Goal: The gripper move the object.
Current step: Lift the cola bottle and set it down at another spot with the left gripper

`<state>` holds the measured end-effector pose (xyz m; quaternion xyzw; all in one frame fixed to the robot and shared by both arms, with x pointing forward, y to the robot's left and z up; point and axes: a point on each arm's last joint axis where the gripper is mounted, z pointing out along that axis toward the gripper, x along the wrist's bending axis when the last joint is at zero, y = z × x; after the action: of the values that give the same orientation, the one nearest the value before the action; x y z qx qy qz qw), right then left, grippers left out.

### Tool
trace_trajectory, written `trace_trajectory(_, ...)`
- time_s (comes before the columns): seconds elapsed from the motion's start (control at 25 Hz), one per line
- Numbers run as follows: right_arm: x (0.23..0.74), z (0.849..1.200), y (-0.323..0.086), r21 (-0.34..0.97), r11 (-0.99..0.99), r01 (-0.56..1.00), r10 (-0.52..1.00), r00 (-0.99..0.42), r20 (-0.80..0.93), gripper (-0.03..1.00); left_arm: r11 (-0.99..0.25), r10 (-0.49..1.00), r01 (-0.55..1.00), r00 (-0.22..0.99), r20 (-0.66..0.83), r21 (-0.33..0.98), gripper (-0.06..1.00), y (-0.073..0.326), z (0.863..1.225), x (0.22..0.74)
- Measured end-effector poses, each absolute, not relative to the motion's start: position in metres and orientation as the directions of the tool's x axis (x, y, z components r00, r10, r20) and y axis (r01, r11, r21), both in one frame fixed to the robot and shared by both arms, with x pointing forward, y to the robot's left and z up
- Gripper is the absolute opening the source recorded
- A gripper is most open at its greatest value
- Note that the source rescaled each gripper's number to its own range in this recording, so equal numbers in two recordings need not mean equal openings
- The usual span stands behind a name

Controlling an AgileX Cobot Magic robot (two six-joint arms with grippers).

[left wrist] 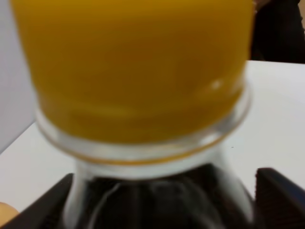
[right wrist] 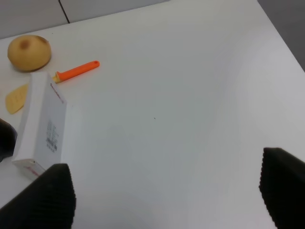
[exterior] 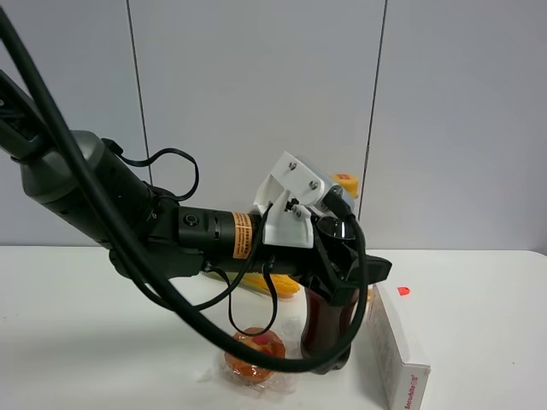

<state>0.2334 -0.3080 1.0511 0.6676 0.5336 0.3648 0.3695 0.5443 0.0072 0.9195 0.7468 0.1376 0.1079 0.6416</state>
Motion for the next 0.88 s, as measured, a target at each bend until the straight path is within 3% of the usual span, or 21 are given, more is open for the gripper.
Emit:
trace_trajectory(0.28,0.233,1.051,-0.308,0.883,-0.157,0.443,0.982,0.164,0.093,1.0,-0.184,0.391,0.081,0.92,-0.003,0.98,0.53,0.01,0.926,0.547)
trace_trajectory(0.44,0.233,1.051,-0.308,0.883,-0.157,0.443,0.982,0.164,0.093,1.0,-0.246,0.443,0.115,0.897,0.006,0.963,0.86,0.015,0.93,0.55)
trace_trajectory(0.52,0.233,1.051,-0.308,0.883,-0.157,0.443,0.982,0.164,0.093,1.0,-0.267,0.462,0.139,0.887,0.0,0.954,0.95,0.017,0.929,0.551)
trace_trajectory(0.88,0.233,1.051,-0.308,0.883,-0.157,0.443,0.982,0.164,0.093,1.0,-0.199,0.495,0.279,0.856,-0.149,0.94,0.98,0.017,0.928,0.551)
